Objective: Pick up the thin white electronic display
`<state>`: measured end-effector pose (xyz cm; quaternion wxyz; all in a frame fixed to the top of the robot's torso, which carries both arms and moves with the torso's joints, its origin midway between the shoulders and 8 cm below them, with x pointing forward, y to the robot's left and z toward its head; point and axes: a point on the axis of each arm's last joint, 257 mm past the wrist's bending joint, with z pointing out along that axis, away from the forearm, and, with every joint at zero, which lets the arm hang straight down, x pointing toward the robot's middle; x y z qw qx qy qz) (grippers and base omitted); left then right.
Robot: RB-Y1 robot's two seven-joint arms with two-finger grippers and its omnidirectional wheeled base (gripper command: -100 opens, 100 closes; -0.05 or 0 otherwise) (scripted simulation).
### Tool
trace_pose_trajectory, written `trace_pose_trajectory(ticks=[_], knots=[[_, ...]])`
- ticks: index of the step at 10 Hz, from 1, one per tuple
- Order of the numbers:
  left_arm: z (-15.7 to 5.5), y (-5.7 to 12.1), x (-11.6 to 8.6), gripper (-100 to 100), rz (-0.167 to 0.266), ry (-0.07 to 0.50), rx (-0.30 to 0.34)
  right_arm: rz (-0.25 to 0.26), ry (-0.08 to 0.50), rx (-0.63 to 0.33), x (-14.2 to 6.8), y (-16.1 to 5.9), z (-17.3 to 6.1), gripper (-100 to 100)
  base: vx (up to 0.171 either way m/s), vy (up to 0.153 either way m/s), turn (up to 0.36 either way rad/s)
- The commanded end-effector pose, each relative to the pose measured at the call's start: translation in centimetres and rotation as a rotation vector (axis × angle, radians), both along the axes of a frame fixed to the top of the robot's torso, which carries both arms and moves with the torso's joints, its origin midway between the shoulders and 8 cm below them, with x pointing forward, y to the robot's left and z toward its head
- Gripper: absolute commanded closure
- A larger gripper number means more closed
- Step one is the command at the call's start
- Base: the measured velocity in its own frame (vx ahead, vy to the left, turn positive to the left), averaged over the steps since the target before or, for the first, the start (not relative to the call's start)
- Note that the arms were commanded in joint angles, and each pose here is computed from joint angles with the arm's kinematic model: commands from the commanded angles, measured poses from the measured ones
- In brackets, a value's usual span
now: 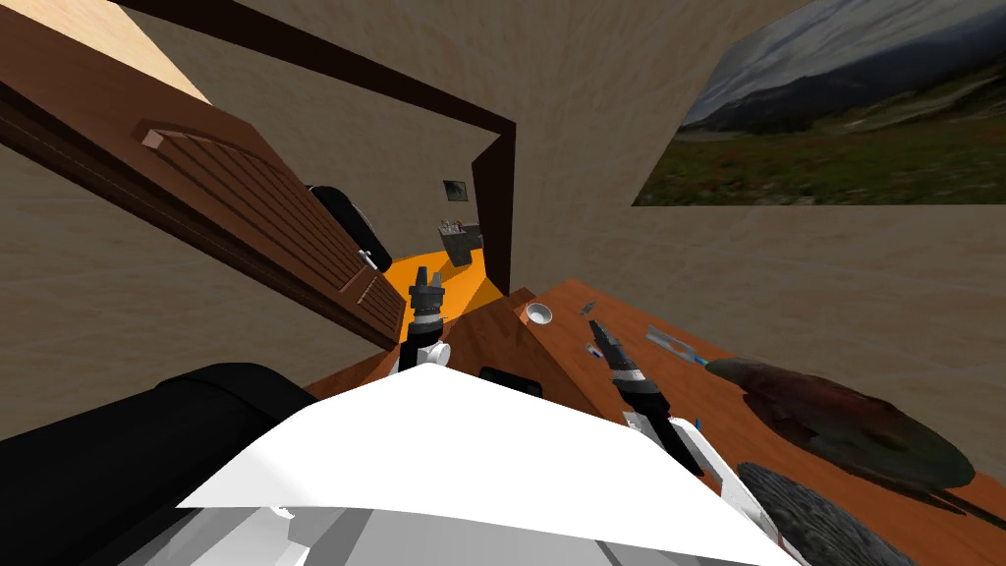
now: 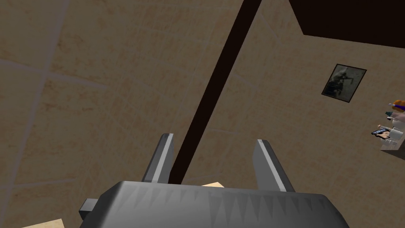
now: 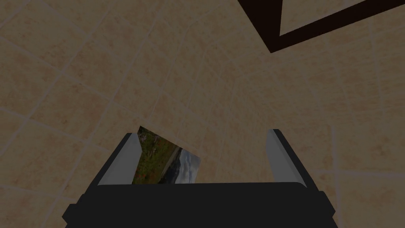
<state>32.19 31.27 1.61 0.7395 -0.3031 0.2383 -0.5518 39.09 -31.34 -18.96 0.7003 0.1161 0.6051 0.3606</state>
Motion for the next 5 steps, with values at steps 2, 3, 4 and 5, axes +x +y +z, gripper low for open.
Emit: trace_pose_trajectory(ticks=[2, 3, 4, 5], knots=[[0.0, 0.0, 0.0, 0, 0.0, 0.0, 0.0, -0.001, 0.081, -0.062, -0.3, -1.0, -3.8, -100, 0.026, 0.01, 0.187], [0.0, 0.0, 0.0, 0, 0.0, 0.0, 0.0, 0.015, 0.125, -0.114, -0.7, -1.2, -5.8, -100, 0.026, 0.013, 0.282], [0.0, 0.0, 0.0, 0, 0.0, 0.0, 0.0, -0.001, 0.155, -0.115, -1.0, -2.0, -7.2, -100, 0.025, 0.004, 0.144], [0.0, 0.0, 0.0, 0, 0.0, 0.0, 0.0, 0.016, 0.202, -0.167, -1.7, -2.3, -9.4, -100, 0.03, 0.014, 0.26]])
